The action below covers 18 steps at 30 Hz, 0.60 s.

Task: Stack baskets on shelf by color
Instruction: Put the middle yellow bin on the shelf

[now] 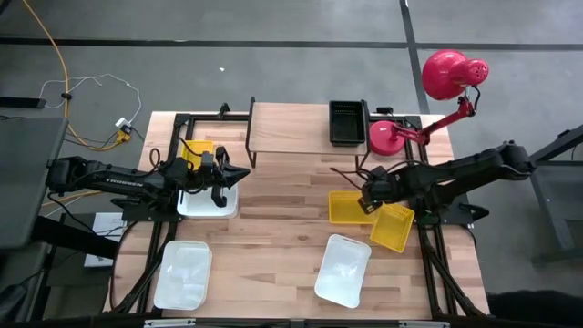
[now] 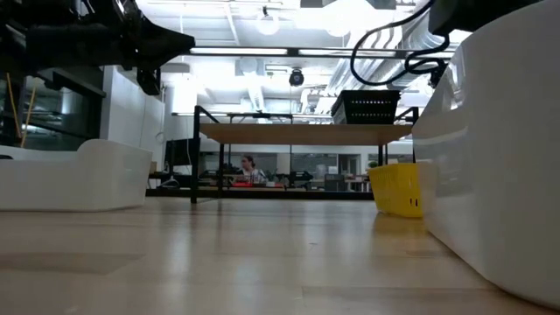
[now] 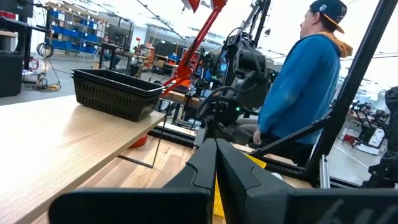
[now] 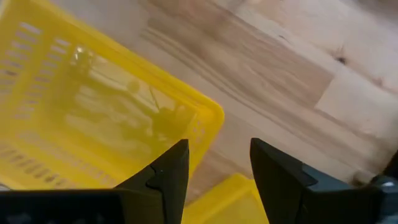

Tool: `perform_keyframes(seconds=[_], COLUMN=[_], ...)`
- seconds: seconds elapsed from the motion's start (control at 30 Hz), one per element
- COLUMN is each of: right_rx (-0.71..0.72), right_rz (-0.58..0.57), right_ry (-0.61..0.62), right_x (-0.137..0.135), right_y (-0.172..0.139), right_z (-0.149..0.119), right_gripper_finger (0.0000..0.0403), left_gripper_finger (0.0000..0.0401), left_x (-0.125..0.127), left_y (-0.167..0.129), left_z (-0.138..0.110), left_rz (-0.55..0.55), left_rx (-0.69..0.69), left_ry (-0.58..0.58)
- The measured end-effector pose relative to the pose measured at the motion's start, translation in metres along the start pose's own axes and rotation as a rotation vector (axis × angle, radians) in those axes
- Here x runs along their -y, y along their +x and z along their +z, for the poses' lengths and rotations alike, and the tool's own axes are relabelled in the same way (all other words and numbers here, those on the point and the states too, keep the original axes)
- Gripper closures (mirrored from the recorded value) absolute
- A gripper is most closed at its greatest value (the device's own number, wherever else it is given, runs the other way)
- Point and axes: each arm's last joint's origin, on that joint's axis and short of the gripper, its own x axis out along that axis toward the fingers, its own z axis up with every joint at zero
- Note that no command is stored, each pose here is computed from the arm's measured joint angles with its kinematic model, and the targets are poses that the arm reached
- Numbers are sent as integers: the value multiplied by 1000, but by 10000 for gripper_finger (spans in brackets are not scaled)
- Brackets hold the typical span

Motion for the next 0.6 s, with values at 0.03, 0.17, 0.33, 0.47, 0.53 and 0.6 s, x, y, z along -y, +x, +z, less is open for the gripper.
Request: perform_keyframes(seconds=[0.03, 0.17, 0.33, 0.47, 0.53, 0.6], right_rx=[0, 0, -16, -30, -38, -44], right_rz=[8, 28, -22, -57, -75, -95], right_ry=[14, 23, 11, 2, -3, -8], right_x=[-1, -7, -10, -13, -15, -16], right_y=[1, 5, 13, 20, 24, 27], right_z=[0, 2, 1, 0, 0, -1], right_gripper_finger=[247, 247, 247, 247, 247, 247], left_gripper_finger=[401, 401, 401, 401, 401, 401], left_x=[0, 0, 0, 0, 0, 0], left_y=[0, 0, 0, 0, 0, 0], left_z=[0, 0, 0, 0, 0, 0], left_rz=[0, 0, 0, 0, 0, 0], left_rx=[0, 0, 0, 0, 0, 0], left_ry=[0, 0, -2, -1, -1, -1])
